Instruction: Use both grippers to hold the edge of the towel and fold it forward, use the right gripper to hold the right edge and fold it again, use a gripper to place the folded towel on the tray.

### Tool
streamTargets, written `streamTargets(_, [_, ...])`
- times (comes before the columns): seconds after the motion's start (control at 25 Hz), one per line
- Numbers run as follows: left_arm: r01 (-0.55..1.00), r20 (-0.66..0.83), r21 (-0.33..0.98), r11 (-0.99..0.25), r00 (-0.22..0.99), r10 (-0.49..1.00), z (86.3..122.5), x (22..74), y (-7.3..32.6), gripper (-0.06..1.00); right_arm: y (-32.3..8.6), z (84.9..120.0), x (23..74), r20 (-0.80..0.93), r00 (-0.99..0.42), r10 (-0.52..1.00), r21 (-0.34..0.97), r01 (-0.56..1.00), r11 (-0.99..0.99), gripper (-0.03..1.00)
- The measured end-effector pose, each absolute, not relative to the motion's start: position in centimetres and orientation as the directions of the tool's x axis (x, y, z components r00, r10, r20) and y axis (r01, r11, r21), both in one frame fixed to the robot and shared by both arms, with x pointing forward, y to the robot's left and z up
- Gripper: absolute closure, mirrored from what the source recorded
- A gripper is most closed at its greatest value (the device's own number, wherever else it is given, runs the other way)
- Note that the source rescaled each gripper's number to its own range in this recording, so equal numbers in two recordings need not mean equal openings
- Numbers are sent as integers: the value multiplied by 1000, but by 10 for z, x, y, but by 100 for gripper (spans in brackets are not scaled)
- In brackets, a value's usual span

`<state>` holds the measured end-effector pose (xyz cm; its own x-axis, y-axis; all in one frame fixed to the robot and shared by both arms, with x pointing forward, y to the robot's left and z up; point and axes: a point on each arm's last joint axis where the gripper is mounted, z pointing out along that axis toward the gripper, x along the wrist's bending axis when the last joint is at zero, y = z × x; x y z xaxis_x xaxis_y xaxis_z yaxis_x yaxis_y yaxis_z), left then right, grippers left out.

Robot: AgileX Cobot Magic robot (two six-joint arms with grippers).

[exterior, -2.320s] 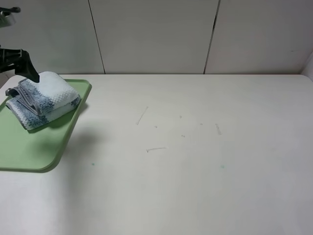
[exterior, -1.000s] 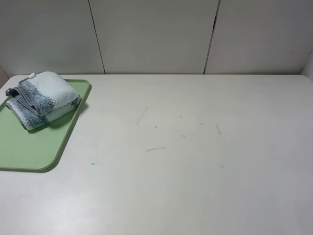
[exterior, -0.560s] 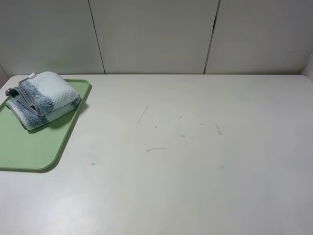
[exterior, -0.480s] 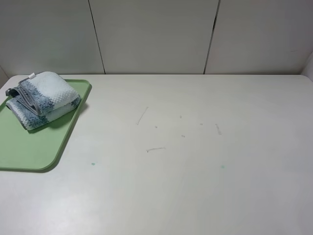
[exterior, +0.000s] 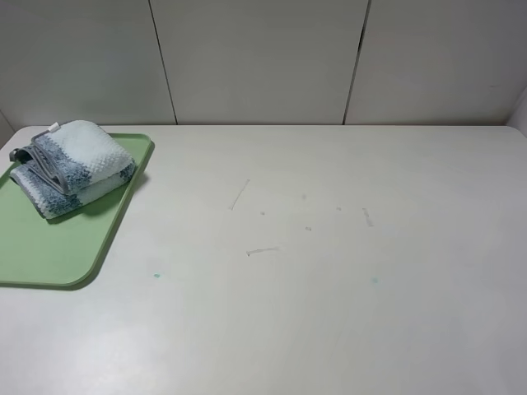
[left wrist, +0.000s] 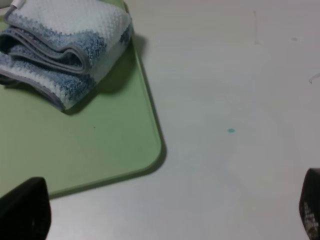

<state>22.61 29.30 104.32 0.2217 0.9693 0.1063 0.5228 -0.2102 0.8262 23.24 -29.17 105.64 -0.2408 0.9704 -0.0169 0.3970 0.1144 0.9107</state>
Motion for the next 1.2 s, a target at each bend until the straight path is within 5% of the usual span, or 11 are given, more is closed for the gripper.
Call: streamTargets(1.2, [522,127,824,-222,211,969,1043,226,295,-5,-292,1056,232,-17,-241,970,911,397,114,-3])
